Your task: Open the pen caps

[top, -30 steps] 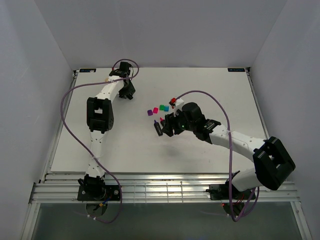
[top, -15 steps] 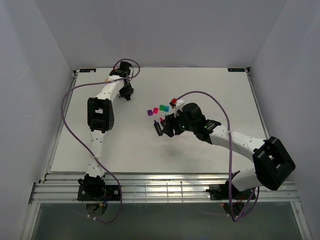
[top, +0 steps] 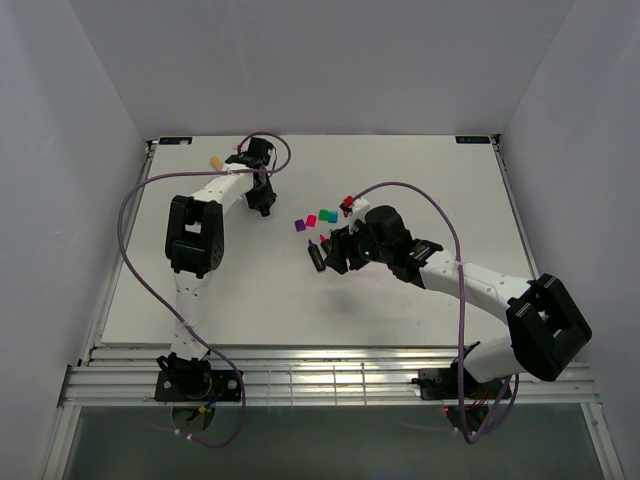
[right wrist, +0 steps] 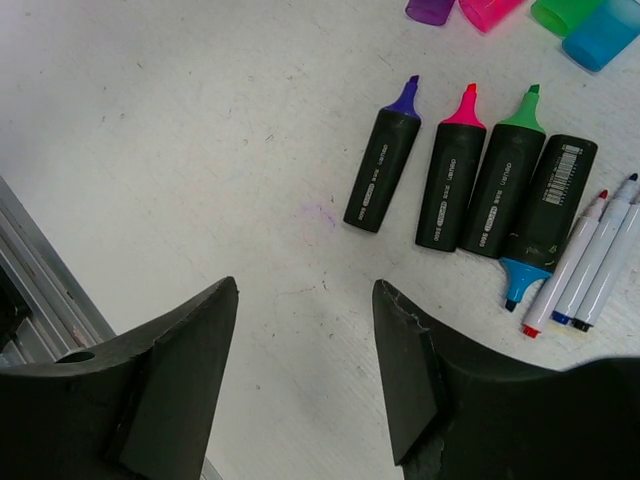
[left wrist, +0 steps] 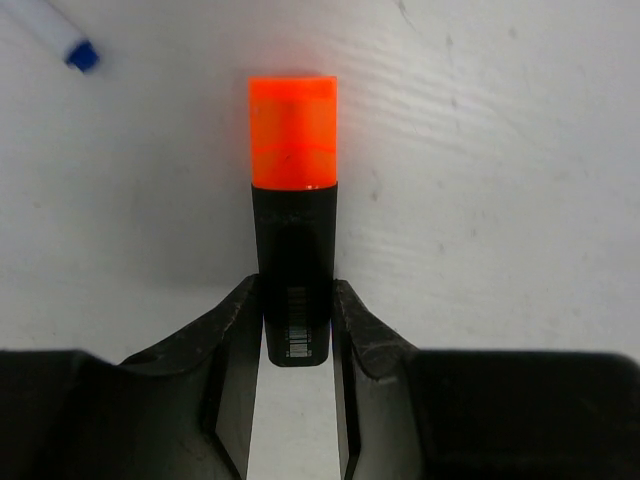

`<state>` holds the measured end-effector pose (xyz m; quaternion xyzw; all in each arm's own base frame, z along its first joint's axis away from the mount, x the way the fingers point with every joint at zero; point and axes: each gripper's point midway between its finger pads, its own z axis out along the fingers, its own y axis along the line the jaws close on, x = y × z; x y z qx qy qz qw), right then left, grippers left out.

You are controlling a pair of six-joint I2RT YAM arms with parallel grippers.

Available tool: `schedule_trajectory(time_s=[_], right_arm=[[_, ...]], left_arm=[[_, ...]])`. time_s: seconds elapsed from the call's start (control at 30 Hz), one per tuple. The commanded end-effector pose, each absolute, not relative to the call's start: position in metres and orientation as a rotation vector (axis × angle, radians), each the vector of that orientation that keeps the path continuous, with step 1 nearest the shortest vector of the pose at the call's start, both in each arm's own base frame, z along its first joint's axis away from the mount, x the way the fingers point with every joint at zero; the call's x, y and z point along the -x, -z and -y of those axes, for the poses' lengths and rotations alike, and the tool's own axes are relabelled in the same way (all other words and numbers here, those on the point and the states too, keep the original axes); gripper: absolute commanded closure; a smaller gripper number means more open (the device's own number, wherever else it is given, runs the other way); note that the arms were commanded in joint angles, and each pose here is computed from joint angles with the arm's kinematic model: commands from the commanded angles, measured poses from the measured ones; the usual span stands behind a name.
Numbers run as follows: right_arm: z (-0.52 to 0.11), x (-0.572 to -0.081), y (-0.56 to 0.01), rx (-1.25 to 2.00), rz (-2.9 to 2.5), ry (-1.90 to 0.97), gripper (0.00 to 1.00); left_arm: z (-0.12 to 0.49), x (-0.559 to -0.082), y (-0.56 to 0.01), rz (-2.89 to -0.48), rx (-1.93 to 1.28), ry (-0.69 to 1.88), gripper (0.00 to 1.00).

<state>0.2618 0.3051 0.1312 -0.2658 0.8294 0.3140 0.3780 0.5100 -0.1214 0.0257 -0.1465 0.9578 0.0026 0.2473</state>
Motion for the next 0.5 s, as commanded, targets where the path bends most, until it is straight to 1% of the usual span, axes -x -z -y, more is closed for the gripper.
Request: schedule_trajectory(time_s=[0.0,0.03,0.13,0.2,0.23,0.3,0.33,0.43,0.47], right_arm=[[-0.312,-0.27,-0.161,0.647,-2.052,-0.851,0.37],[-0.314,-0.268,-0.161,0.656,-2.054,-0.872,0.37],[-0.318,-0.271,-0.166,0.646,-2.054,-0.91,0.37],[-0.32,-0.274,-0.169,0.638,-2.057,-0.932,0.36],[-0.318,-0.276,-0.17,0.618,-2.067,-0.959,0.36],[-0.318,-0.28,-0.175,0.594,-2.068,-0.988,0.36],[-0.315,-0.284,-0.177,0.576,-2.073,-1.009,0.36],[-0.317,-0.296,-0.187,0.539,-2.076,-1.06,0.35],[-0.321,-0.3,-0.183,0.526,-2.097,-1.072,0.35]], left_arm=[[0.146,-0.5,-0.084,-2.496,0.371,0.145,1.0],[0.15,-0.496,-0.106,-2.457,0.37,0.194,1.0],[0.164,-0.477,-0.11,-2.465,0.354,0.329,1.0],[0.174,-0.468,-0.126,-2.435,0.32,0.432,1.0],[0.178,-0.454,-0.116,-2.471,0.31,0.466,1.0],[0.18,-0.443,-0.126,-2.446,0.283,0.513,1.0],[0.18,-0.427,-0.113,-2.486,0.269,0.531,1.0],[0.187,-0.409,-0.121,-2.438,0.219,0.632,1.0],[0.191,-0.387,-0.104,-2.483,0.205,0.692,1.0]])
